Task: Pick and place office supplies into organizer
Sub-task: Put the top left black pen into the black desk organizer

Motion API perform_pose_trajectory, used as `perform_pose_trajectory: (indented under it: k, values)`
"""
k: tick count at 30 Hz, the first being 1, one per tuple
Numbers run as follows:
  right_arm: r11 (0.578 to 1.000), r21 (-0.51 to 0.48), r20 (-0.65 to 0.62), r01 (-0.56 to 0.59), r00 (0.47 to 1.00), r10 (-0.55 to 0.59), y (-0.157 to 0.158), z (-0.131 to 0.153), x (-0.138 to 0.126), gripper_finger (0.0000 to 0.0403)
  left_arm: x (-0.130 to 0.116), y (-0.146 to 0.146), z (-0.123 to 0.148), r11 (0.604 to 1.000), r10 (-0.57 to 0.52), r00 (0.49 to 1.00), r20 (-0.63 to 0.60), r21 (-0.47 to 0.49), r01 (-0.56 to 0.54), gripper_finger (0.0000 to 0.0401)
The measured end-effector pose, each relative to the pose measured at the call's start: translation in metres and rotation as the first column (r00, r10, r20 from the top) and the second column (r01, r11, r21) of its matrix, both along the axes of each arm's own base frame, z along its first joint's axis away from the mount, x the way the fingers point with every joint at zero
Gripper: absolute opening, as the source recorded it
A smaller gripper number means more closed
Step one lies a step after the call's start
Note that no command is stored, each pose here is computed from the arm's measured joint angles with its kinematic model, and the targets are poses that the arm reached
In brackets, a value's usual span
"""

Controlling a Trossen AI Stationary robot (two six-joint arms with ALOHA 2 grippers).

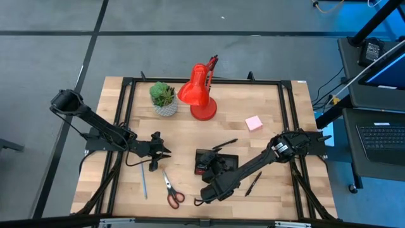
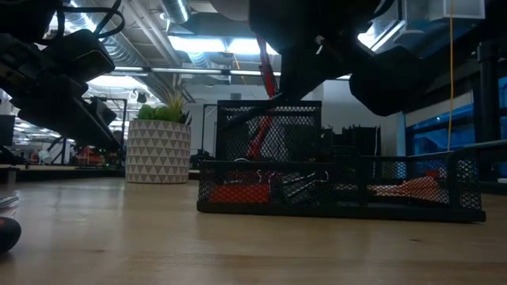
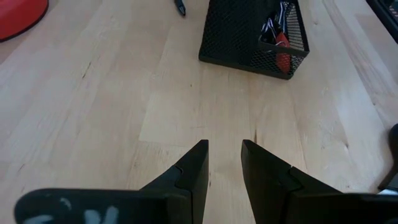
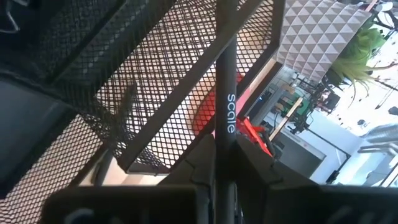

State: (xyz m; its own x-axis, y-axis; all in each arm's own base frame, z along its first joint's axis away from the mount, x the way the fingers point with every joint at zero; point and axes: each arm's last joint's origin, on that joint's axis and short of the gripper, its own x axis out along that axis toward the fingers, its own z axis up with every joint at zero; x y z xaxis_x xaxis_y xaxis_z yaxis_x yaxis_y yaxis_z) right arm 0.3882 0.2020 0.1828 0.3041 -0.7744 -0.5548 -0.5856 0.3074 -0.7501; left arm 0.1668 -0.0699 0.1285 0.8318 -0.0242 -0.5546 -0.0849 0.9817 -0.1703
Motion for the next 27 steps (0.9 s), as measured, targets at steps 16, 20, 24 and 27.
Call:
perform_pose_trajectory:
  k: [16, 20, 24, 27]
  values:
    - [0.999, -0.016, -0.041, -0.030, 0.999, 0.029, 0.0000, 0.0002, 0.0000, 0.0094, 0.0000, 0.0000, 0.0000, 1.000, 0.000, 1.000, 0.000, 0.000, 0.000, 0.0090]
    - [0.999, -0.016, -0.042, -0.030, 0.999, 0.029, 0.0000, 0.0002, -0.0001, 0.0096, 0.0000, 0.0000, 0.0000, 1.000, 0.000, 1.000, 0.000, 0.000, 0.000, 0.0090]
    - [0.999, -0.016, -0.042, -0.030, 0.999, 0.030, 0.0001, 0.0002, -0.0001, 0.0096, 0.0000, 0.0000, 0.0000, 1.000, 0.001, 1.000, 0.000, 0.000, -0.001, 0.0090]
    - [0.999, -0.016, -0.041, -0.030, 0.999, 0.030, 0.0001, 0.0004, -0.0002, 0.0096, 0.0000, 0.0000, 0.0000, 1.000, 0.000, 1.000, 0.000, 0.000, 0.000, 0.0090]
